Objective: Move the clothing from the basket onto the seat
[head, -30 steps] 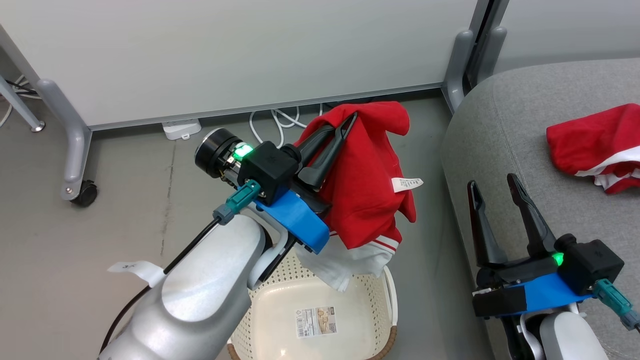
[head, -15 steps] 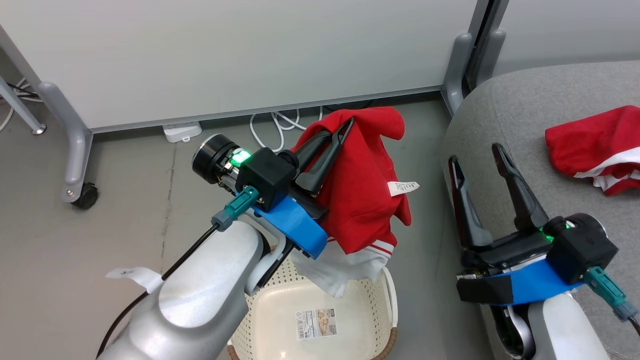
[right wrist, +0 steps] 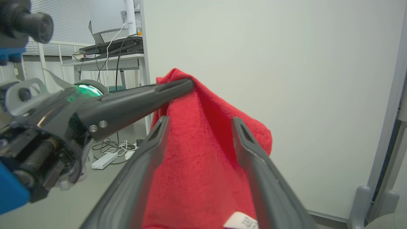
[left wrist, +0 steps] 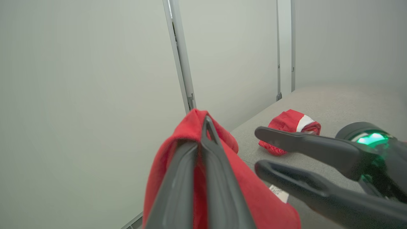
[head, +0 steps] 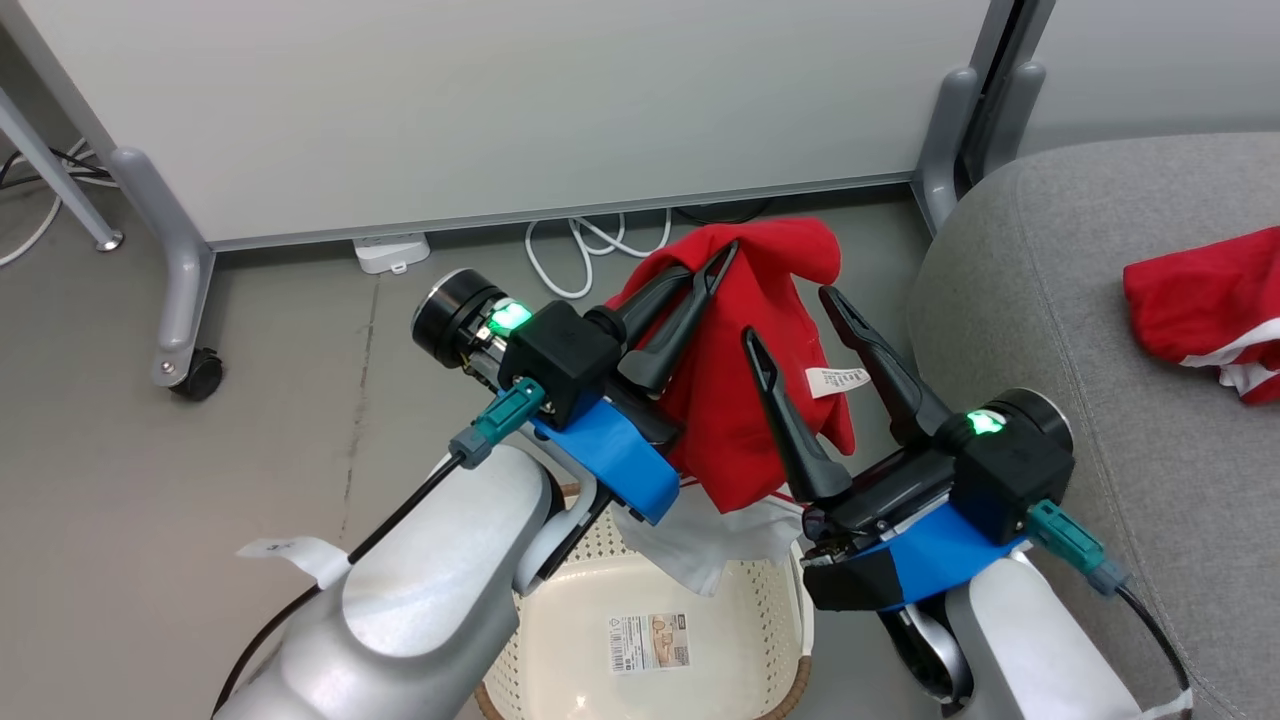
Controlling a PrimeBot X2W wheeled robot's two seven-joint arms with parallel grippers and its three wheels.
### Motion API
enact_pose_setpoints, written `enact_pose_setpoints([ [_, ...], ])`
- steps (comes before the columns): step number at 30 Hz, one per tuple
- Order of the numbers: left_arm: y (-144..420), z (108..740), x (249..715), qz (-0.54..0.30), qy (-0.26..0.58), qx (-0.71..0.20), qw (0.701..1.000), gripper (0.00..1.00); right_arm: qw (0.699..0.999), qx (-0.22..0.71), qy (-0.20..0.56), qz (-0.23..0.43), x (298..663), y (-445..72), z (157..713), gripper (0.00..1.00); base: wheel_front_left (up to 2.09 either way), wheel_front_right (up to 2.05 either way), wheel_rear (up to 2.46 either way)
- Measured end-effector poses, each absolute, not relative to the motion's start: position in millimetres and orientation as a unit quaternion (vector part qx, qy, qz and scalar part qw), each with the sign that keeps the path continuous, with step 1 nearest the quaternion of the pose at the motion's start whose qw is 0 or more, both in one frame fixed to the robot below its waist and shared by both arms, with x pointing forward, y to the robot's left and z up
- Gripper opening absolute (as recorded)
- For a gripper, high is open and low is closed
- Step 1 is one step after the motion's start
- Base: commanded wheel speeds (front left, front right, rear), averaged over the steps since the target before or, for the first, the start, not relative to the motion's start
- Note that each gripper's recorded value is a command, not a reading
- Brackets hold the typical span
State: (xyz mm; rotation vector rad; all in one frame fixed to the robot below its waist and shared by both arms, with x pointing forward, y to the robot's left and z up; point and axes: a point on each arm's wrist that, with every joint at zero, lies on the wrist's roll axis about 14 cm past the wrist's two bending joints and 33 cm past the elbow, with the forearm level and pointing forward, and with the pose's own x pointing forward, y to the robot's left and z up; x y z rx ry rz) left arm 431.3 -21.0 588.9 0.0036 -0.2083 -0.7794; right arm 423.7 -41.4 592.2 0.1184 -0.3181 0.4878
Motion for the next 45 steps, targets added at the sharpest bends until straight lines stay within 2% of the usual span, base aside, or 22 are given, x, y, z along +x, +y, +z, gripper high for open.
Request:
enact_pose_setpoints([
  [15,-23.2,592.5,432.2,-0.38,-0.109,-0.002,0.919,0.0,0.956,0.034,-0.081,0.281,441.6,-10.8,544.8,1.0,0.0,0.0,0.0],
  [16,-23.5,592.4,431.8,-0.38,-0.109,-0.002,0.919,0.0,0.956,0.034,-0.076,0.282,441.7,-9.7,541.6,0.83,0.0,0.0,0.0],
  [17,-23.7,592.4,431.5,-0.38,-0.109,-0.002,0.918,0.0,0.956,0.036,-0.069,0.283,441.6,-8.9,537.5,0.23,0.0,0.0,0.0],
  [18,-23.4,592.3,431.4,-0.38,-0.109,-0.002,0.919,0.0,0.956,0.036,-0.063,0.285,441.0,-7.5,533.8,0.0,0.0,0.0,0.0],
  [44,-23.4,587.3,433.3,-0.379,-0.106,-0.002,0.919,0.0,0.957,0.047,-0.058,0.282,444.7,-9.3,532.9,0.0,0.0,0.0,0.0],
  [45,-23.1,587.2,433.6,-0.378,-0.106,-0.002,0.92,0.42,0.957,0.048,-0.058,0.281,444.7,-9.5,532.9,0.0,0.0,0.0,0.0],
])
